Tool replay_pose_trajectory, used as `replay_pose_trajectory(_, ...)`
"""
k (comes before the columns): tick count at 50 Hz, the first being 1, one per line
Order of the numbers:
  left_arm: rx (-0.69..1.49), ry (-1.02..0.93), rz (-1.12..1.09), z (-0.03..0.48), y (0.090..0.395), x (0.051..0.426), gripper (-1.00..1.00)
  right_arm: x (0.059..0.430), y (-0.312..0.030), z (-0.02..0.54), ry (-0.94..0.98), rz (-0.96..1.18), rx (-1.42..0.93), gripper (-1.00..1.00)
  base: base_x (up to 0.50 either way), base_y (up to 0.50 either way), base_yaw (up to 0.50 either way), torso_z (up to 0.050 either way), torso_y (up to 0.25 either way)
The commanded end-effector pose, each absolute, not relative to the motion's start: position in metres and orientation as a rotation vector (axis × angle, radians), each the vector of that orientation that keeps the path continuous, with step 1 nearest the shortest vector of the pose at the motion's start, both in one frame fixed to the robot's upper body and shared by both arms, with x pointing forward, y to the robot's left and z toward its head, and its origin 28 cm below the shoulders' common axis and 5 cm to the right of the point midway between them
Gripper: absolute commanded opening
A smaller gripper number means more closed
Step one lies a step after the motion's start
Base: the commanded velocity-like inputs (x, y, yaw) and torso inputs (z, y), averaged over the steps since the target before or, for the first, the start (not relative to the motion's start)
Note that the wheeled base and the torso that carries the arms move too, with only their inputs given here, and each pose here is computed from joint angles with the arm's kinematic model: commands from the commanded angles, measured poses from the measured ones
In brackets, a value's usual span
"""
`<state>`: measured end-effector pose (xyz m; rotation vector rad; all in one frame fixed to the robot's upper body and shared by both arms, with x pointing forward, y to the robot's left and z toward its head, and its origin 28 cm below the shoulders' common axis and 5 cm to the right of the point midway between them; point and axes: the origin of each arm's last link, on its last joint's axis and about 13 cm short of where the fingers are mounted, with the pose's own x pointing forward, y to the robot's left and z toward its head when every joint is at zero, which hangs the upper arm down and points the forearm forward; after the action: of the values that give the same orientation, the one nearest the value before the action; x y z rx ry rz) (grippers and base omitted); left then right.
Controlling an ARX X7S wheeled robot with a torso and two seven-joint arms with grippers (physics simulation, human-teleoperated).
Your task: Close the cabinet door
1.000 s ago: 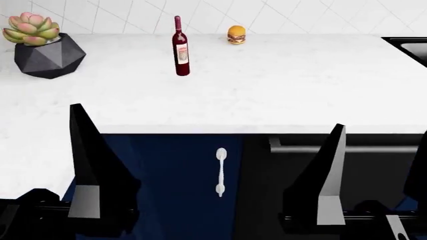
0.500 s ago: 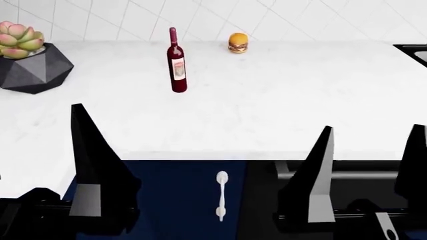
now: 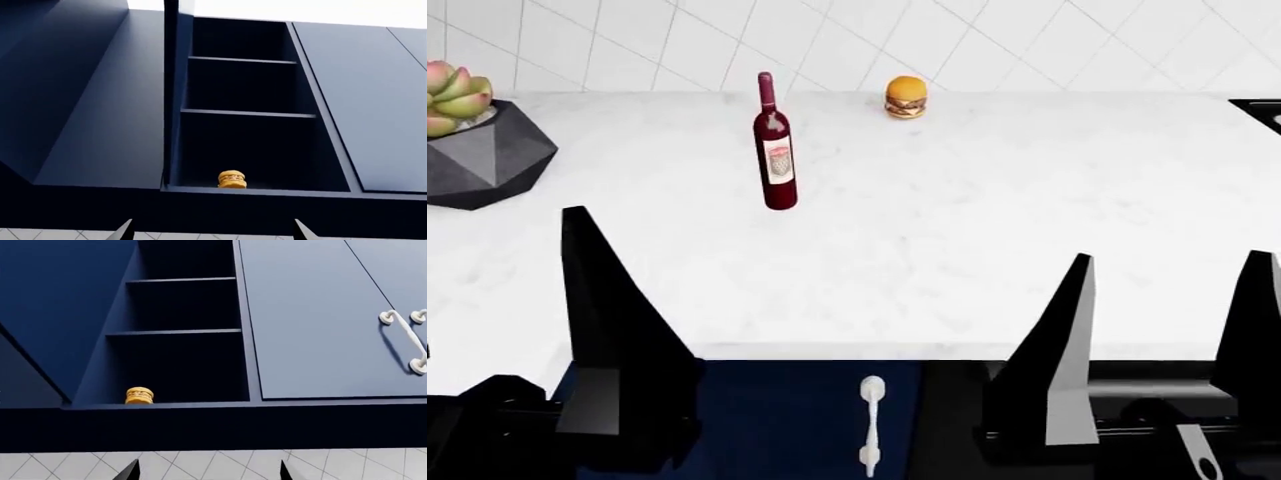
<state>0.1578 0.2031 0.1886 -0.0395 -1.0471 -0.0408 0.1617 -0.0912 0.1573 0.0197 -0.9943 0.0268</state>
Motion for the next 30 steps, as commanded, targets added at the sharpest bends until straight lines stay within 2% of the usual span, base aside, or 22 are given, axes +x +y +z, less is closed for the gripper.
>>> replay_pose_trajectory(1,-0.043,-1.050,-0.042,0.1887,0.2033,0.1574,1.00,0.1612,-0.0912,0.1572,-1.003,0.029,0.016,1.00,0.00,0.00,0.00,0.000,0.000)
replay_pose_trajectory(15,-0.044,-1.051,-0.043,0.1887,0.2031,0.1568,1.00,0.1624,-0.0911,0.1569,-0.996,0.021,0.010,1.00,0.44,0.00,0.00,0.000,0.000)
replay_pose_trajectory(20,-0.038,-1.061,-0.046,0.1885,0.2031,0.1561,1.00,0.1623,-0.0913,0.1565,-0.996,0.020,0.019,1.00,0.00,0.00,0.00,0.000,0.000)
replay_pose_trajectory(30,-0.031,-1.058,-0.052,0.1879,0.2030,0.1559,1.00,0.1618,-0.0908,0.1563,-0.994,0.026,0.025,1.00,0.00,0.00,0.00,0.050,0.014)
